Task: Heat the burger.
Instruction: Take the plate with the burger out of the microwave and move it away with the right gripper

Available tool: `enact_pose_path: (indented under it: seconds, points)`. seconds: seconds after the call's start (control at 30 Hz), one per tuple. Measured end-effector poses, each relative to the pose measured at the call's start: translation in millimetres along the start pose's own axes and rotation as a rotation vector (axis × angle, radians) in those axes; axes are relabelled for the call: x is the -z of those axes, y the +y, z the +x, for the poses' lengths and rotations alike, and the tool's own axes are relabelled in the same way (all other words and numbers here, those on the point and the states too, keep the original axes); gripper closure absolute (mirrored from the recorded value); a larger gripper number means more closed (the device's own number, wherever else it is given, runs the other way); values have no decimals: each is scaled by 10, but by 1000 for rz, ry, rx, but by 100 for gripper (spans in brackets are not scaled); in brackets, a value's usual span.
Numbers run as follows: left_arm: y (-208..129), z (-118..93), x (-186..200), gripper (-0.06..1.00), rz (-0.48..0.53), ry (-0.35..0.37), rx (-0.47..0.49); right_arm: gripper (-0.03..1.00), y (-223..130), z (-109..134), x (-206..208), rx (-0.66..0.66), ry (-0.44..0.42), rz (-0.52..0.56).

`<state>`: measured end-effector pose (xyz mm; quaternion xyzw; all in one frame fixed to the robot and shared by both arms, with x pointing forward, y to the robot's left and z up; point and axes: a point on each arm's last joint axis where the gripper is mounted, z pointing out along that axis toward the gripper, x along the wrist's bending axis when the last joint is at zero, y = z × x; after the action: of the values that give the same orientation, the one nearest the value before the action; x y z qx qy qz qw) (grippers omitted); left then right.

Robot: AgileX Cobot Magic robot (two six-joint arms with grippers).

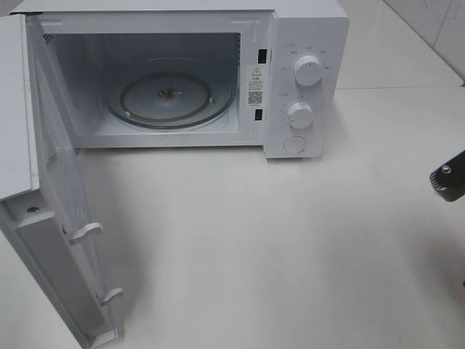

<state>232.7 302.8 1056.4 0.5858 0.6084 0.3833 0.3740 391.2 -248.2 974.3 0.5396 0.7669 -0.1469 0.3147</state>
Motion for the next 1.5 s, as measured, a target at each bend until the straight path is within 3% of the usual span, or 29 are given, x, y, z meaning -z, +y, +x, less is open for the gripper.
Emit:
enact_pose_path:
  seconds: [0.43,0.67,0.83,1.13,1.3,1.5]
  points:
    - [0,0,0,-3,0,0,0,91,159,243,-235,-3,-33,71]
    - [0,0,0,-3,0,0,0,91,252,300,-466,-92,-11,126]
    - [0,0,0,-3,0,0,0,91,305,383,-608,-134,17,132]
    - [0,0,0,-3,0,0,0,91,399,470,-786,-135,-6,127]
    - [0,0,0,-3,0,0,0,89,437,543,-875,-111,-25,142]
    - [0,0,0,-3,0,0,0,80,437,599,-933,-96,-20,158]
